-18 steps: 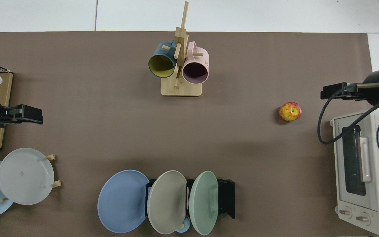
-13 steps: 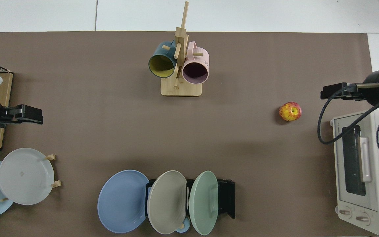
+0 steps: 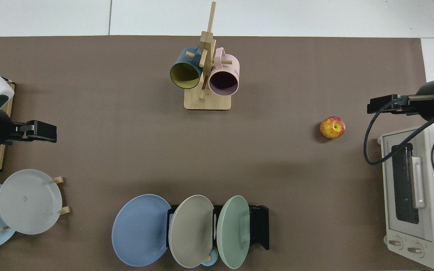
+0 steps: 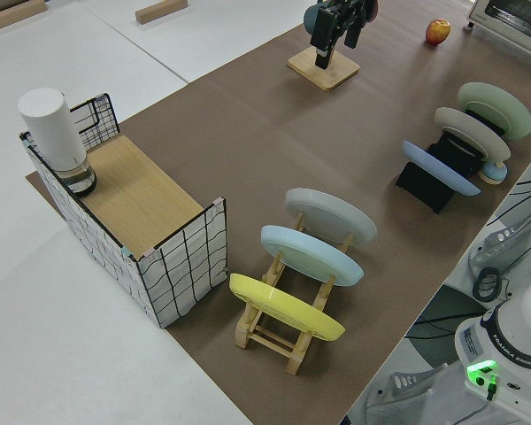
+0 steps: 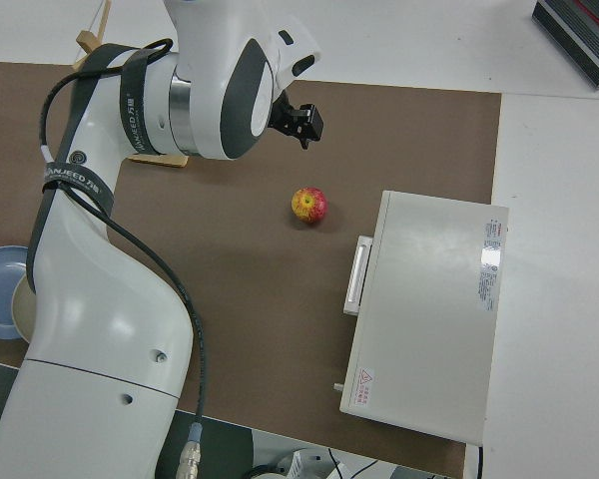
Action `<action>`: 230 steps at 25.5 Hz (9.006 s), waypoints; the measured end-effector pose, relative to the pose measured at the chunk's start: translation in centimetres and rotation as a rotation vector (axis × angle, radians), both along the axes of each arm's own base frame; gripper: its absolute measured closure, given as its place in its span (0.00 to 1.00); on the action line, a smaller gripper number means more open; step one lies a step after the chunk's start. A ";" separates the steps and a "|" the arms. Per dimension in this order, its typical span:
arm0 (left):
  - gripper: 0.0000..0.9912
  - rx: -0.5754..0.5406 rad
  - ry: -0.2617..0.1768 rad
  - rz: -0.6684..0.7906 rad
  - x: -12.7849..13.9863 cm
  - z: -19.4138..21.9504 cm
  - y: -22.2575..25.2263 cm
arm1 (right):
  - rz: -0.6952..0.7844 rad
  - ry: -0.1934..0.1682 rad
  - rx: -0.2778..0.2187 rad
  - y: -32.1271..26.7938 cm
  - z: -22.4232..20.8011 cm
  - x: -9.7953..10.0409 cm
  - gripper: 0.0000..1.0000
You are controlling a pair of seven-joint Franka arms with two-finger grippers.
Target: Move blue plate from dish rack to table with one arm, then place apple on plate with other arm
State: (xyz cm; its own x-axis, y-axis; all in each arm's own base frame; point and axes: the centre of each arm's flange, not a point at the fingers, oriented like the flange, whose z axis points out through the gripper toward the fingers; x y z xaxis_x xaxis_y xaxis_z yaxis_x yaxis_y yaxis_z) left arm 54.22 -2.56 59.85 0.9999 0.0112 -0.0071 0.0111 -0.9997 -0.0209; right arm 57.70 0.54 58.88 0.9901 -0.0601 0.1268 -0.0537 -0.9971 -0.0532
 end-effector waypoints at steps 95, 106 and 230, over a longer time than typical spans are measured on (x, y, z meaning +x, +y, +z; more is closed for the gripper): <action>0.88 0.281 0.078 -0.203 -19.1 -16.8 -17.8 | 0.000 0.000 0.000 0.0 0.0 0.0 0.00; 0.88 0.226 0.037 -0.181 -17.5 -9.8 -18.5 | 0.000 0.000 0.000 0.0 0.0 0.0 0.00; 0.00 -0.025 -0.024 -0.064 -1.2 -2.5 -0.5 | 0.002 0.173 -0.027 30.7 -14.9 -5.5 0.24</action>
